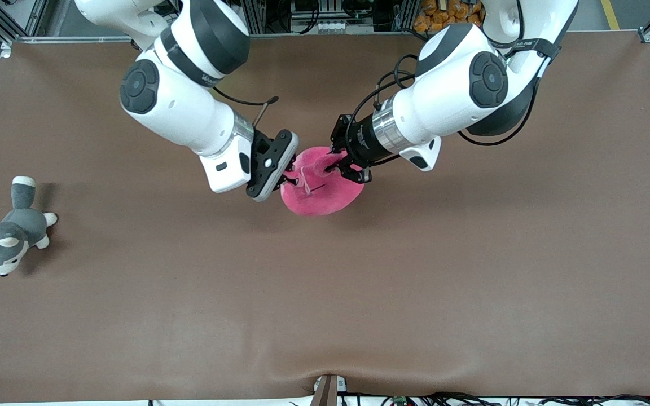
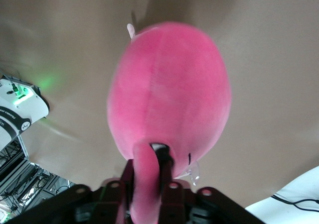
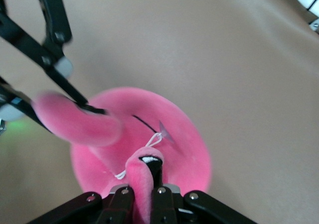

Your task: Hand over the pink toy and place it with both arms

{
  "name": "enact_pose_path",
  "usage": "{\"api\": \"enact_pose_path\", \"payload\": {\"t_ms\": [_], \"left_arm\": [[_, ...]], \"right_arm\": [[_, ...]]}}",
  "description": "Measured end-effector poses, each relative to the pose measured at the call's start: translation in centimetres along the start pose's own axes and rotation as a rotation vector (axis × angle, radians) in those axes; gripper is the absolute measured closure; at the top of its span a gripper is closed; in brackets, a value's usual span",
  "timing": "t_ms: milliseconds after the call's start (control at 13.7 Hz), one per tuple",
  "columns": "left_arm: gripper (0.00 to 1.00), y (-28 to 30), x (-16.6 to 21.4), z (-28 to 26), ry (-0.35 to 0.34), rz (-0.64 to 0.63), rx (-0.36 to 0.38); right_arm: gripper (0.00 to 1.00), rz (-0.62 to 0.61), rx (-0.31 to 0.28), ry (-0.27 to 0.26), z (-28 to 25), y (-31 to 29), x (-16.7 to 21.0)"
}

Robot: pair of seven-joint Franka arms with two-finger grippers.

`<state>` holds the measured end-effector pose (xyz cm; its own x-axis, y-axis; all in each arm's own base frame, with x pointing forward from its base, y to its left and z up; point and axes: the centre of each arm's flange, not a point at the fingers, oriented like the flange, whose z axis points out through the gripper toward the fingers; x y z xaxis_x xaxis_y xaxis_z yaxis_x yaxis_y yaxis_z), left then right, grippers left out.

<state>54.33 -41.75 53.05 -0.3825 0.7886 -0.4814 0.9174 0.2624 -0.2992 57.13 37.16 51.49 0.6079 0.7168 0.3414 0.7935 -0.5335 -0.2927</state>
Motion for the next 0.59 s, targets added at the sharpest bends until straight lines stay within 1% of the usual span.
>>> {"api": "enact_pose_path", "payload": {"t_ms": [73,220,293,366,439,512,585], "left_arm": [[0.55,0.4,0.1,-0.4,-0.005,-0.005,-0.005],[0.33,1.0,0.4,-1.2,-0.012,-0.013,-0.017],[0.24,1.3,0.5,-1.7,-0.010,-0.010,-0.031],[0.13,1.8,0.8,-2.4,0.001,0.000,-0.054],[0.04,2.2,1.1,-3.3,0.020,0.023,-0.088],[0.00,2.6,1.5,-4.4,0.053,0.065,-0.124],[0.00,2.7,1.9,-5.6,0.098,0.123,-0.147]], "right_arm": [[0.90,0.016,0.002,-0.010,-0.4,1.0,-0.5],[0.90,0.041,0.019,-0.051,-1.5,3.8,-2.2],[0.90,0.045,0.027,-0.067,-2.3,5.5,-3.3],[0.90,0.048,0.037,-0.082,-3.2,7.4,-4.6],[0.90,0.053,0.049,-0.098,-4.2,9.5,-6.2],[0.90,0.068,0.063,-0.112,-5.2,11.5,-7.8],[0.90,0.093,0.077,-0.127,-6.2,13.5,-9.6]]}}
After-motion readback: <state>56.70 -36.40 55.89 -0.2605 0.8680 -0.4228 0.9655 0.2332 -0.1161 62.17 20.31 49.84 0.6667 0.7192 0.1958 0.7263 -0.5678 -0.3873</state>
